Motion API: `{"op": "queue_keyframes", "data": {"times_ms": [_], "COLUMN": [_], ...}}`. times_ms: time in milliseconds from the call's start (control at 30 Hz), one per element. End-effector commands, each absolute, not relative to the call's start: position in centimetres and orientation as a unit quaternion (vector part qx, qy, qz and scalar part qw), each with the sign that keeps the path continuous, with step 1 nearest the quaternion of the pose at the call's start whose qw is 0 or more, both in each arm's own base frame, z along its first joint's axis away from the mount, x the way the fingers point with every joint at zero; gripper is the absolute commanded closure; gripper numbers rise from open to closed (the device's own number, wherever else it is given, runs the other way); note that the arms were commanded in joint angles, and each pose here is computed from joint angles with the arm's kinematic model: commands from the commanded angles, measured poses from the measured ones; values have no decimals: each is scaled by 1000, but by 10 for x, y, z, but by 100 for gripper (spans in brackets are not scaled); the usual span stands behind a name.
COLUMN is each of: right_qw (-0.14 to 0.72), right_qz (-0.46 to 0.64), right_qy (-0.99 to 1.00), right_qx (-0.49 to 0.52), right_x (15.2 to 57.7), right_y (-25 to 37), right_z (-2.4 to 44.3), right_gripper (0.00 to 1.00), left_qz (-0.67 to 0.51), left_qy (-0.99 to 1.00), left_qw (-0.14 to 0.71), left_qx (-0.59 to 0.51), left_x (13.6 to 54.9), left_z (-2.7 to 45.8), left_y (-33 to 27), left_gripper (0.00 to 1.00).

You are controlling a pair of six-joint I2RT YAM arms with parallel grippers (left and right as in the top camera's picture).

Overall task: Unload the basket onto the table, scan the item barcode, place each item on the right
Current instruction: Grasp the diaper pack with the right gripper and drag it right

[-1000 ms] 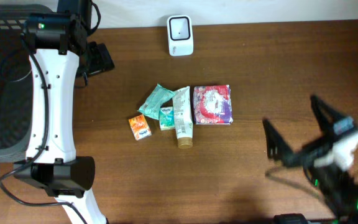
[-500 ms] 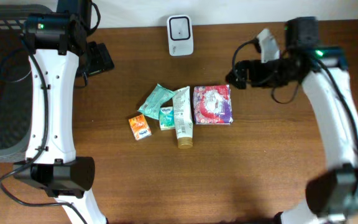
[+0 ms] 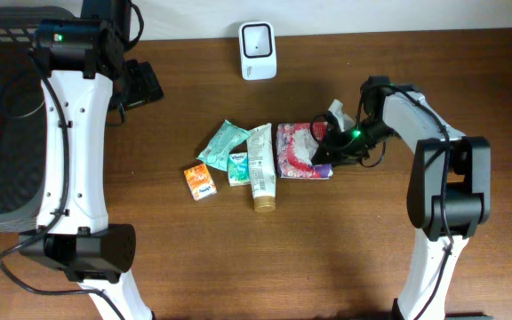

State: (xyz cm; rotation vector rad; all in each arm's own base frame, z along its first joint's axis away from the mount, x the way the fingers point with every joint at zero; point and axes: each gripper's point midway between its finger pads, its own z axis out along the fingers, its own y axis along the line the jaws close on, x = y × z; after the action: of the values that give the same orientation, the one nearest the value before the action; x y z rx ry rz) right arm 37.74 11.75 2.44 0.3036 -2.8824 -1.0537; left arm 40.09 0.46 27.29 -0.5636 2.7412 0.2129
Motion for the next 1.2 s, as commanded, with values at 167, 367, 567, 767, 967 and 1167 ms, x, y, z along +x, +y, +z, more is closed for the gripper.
{"op": "queue_keyframes", "data": {"times_ms": [167,367,567,767,967,1167], "right_qw": [54,-35,-63,-72,-30,-22], "right_qz": [-320,42,213,166,-92,-199], "right_qy": [-942,-996,-972,-983,-995,-977], "right_qx": [86,-75,-73,-36,-7,-76], "right_x": [377,394,385,385,395,365], "right_y": [109,16,23,68,5,-70], "right_z": [45,132,110,116,143,98], "right_gripper": [96,96,96,40,4,4], "left_qz": [74,73,73,73,73,73], "left_qy": [960,960,961,960,960,960], "left_qw": [186,186,186,186,186,186], "left_qx": [-198,-194,-194,-194,-194,-194], "left_x": [397,397,397,397,397,397], "left_z": [286,286,286,286,286,287], "left_y": [5,1,1,1,1,1], "left_gripper": [1,1,1,1,1,1]}}
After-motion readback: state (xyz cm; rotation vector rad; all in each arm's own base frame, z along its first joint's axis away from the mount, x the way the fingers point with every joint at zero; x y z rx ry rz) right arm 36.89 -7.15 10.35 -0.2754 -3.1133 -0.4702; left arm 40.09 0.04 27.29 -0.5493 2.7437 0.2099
